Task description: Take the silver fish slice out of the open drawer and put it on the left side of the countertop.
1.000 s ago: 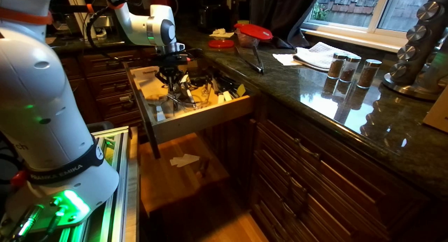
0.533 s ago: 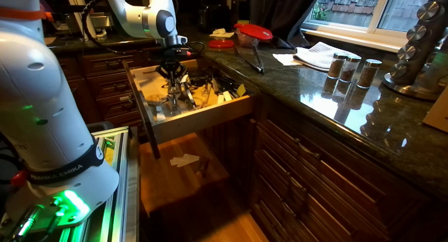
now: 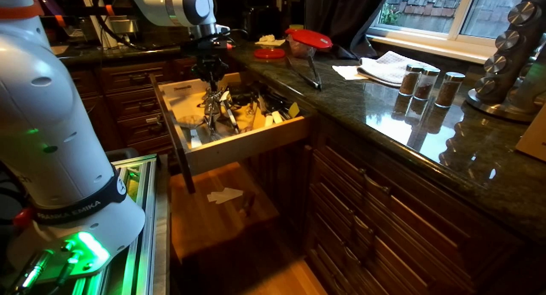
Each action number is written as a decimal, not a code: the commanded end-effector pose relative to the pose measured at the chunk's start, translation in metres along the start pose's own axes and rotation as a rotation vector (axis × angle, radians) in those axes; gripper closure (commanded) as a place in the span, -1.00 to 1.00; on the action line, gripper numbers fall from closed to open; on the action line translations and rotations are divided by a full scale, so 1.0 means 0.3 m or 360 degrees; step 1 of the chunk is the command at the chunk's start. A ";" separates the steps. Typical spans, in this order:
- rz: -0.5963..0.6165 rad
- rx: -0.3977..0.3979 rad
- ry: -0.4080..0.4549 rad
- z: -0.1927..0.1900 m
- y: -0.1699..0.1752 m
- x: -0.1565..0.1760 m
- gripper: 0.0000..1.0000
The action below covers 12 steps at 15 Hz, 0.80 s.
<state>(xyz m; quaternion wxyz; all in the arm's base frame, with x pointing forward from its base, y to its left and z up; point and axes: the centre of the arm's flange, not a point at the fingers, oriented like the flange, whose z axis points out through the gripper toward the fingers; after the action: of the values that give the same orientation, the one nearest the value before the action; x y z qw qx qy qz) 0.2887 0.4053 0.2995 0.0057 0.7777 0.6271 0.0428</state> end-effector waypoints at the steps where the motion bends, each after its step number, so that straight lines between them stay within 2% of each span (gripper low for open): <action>1: 0.0040 -0.0129 -0.0099 -0.162 0.009 -0.013 0.98; 2: 0.0025 -0.0189 -0.0147 -0.193 0.023 -0.011 0.98; 3: 0.0011 -0.0097 -0.0076 -0.117 0.022 -0.006 0.92; 5: 0.0015 -0.0160 -0.0108 -0.175 0.034 -0.012 0.92; 8: 0.0015 -0.0179 -0.0112 -0.187 0.035 -0.016 0.92; 9: 0.0015 -0.0179 -0.0115 -0.185 0.035 -0.017 0.98; 12: 0.0006 -0.0324 -0.0135 -0.236 0.168 -0.005 0.98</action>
<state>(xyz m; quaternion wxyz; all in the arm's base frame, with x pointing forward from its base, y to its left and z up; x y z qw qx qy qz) 0.3015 0.3923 0.3575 0.0831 0.7769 0.6216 0.0558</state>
